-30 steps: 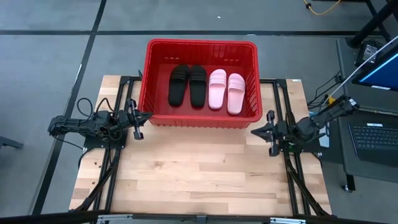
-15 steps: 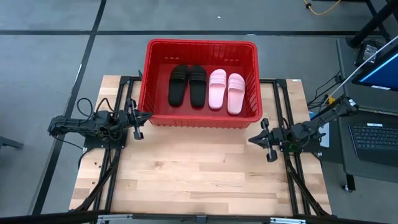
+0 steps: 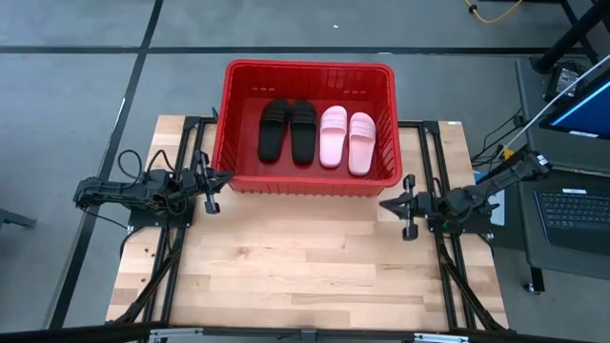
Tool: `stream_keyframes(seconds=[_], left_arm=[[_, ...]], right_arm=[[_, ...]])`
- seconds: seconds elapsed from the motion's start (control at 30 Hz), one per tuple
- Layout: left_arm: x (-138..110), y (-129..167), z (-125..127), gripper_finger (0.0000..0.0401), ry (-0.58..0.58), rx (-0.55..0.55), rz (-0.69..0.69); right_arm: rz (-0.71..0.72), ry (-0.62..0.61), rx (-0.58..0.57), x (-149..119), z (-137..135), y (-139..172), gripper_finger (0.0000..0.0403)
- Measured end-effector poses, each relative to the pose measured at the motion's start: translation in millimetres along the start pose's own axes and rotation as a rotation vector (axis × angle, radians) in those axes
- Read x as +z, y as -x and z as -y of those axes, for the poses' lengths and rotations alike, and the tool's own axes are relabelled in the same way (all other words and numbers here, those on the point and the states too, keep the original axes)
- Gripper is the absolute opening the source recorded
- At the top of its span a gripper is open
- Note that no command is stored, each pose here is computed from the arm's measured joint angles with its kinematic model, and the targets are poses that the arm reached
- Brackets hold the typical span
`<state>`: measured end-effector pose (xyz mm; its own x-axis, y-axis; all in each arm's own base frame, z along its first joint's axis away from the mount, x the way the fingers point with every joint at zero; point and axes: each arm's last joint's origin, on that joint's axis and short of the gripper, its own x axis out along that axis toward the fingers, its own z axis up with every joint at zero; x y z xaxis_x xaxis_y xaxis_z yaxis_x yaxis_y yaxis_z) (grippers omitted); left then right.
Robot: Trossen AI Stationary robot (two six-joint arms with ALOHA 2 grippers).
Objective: Pick and place slides into bin
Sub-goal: Return to Home Position
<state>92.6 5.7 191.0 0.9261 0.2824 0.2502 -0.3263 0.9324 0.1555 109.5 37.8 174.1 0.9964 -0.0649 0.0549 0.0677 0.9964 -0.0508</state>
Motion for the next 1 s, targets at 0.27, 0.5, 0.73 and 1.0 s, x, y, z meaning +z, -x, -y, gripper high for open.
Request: stream_keyframes(seconds=[0.27,0.5,0.73,1.0], left_arm=[[0.1,0.0,0.0,0.0008,0.0,0.0,0.0],[0.1,0.0,0.0,0.0004,0.0,0.0,0.0],[0.2,0.0,0.0,0.0008,0.0,-0.001,0.001],[0.2,0.0,0.0,0.0004,0.0,-0.001,0.001]], right_arm=[[-0.014,0.015,-0.009,-1.3,0.5,-0.2,0.0017],[-0.03,-0.052,-0.004,-2.9,0.2,-0.2,0.0017],[-0.032,-0.101,-0.004,-3.1,0.2,-0.2,0.0017],[-0.03,-0.088,-0.004,-2.9,0.2,-0.2,0.0017]])
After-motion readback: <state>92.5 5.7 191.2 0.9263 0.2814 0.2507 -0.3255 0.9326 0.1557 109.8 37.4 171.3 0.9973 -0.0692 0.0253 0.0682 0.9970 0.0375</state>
